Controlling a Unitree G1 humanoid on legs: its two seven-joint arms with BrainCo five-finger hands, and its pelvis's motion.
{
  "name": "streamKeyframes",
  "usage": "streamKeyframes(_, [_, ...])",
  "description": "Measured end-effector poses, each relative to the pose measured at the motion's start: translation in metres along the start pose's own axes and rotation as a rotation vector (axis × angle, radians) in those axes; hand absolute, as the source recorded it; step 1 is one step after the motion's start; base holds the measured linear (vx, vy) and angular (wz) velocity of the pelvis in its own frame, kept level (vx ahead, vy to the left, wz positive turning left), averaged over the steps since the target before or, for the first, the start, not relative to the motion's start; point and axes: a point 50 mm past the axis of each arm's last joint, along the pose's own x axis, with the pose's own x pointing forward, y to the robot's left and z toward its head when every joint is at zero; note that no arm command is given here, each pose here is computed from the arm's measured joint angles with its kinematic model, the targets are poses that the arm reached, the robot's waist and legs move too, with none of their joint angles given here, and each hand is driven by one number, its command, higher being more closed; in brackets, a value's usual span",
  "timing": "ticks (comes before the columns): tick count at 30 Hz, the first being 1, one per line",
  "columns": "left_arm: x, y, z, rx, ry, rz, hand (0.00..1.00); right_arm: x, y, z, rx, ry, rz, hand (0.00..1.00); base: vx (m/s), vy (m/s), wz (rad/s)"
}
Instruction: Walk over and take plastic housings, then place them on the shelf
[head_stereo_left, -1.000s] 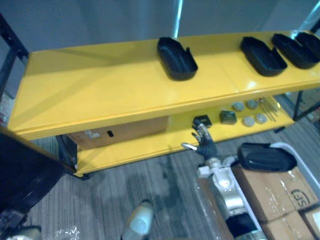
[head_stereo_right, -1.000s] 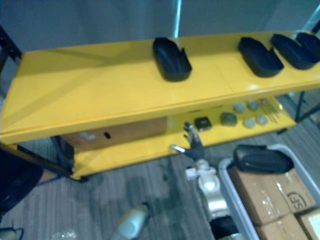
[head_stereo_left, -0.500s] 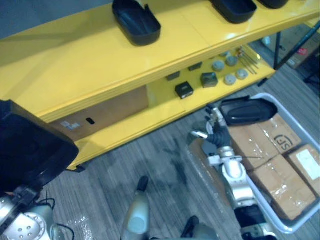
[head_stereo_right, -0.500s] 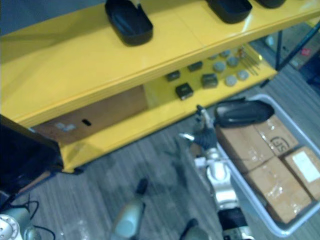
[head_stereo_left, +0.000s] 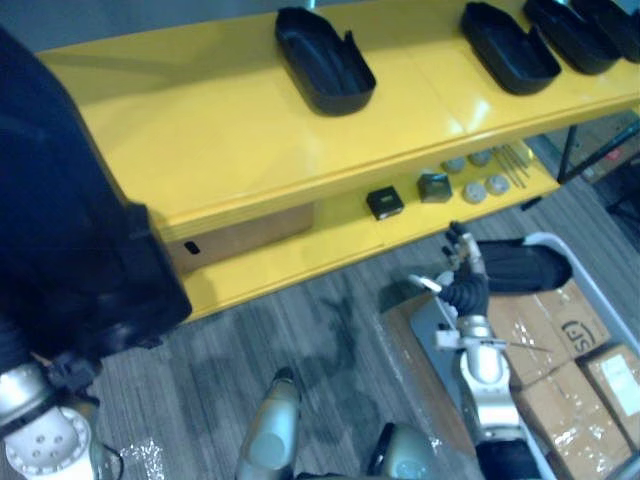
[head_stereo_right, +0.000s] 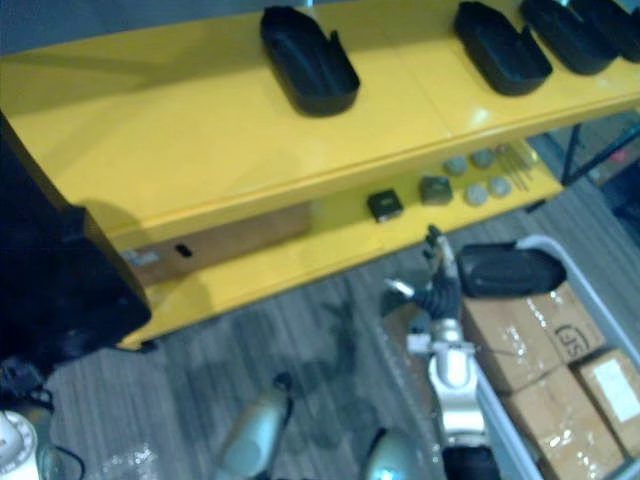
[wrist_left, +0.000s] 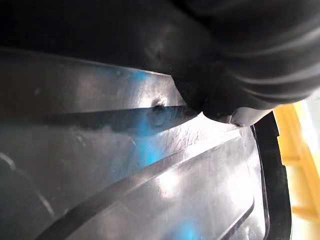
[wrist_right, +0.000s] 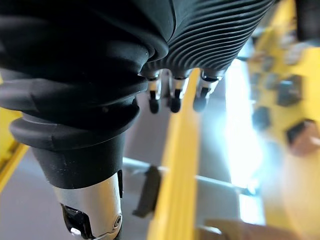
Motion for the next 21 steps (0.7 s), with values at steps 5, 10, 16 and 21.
streamKeyframes(5, [-0.010, -0.011, -0.016, -0.044, 0.128, -0.042, 1.00, -0.008, -0.027, 0.004, -0.045, 0.026, -0.092, 0.00, 0.30, -0.273, 0.96])
streamKeyframes(10, [-0.031, -0.024, -0.023, -0.073, 0.222, -0.092, 1.00, 0.002, -0.056, 0.019, -0.120, -0.032, -0.095, 0.00, 0.19, -0.353, 0.99])
streamKeyframes(16, [-0.020, -0.041, -0.022, -0.027, 0.190, -0.101, 1.00, 0.003, -0.055, 0.034, -0.113, -0.106, -0.100, 0.00, 0.09, -0.020, 0.05])
streamKeyframes(21, [-0.015, -0.039, -0.035, 0.098, 0.240, -0.168, 1.00, -0.012, -0.050, 0.041, -0.088, -0.131, -0.099, 0.00, 0.01, 0.071, -0.24])
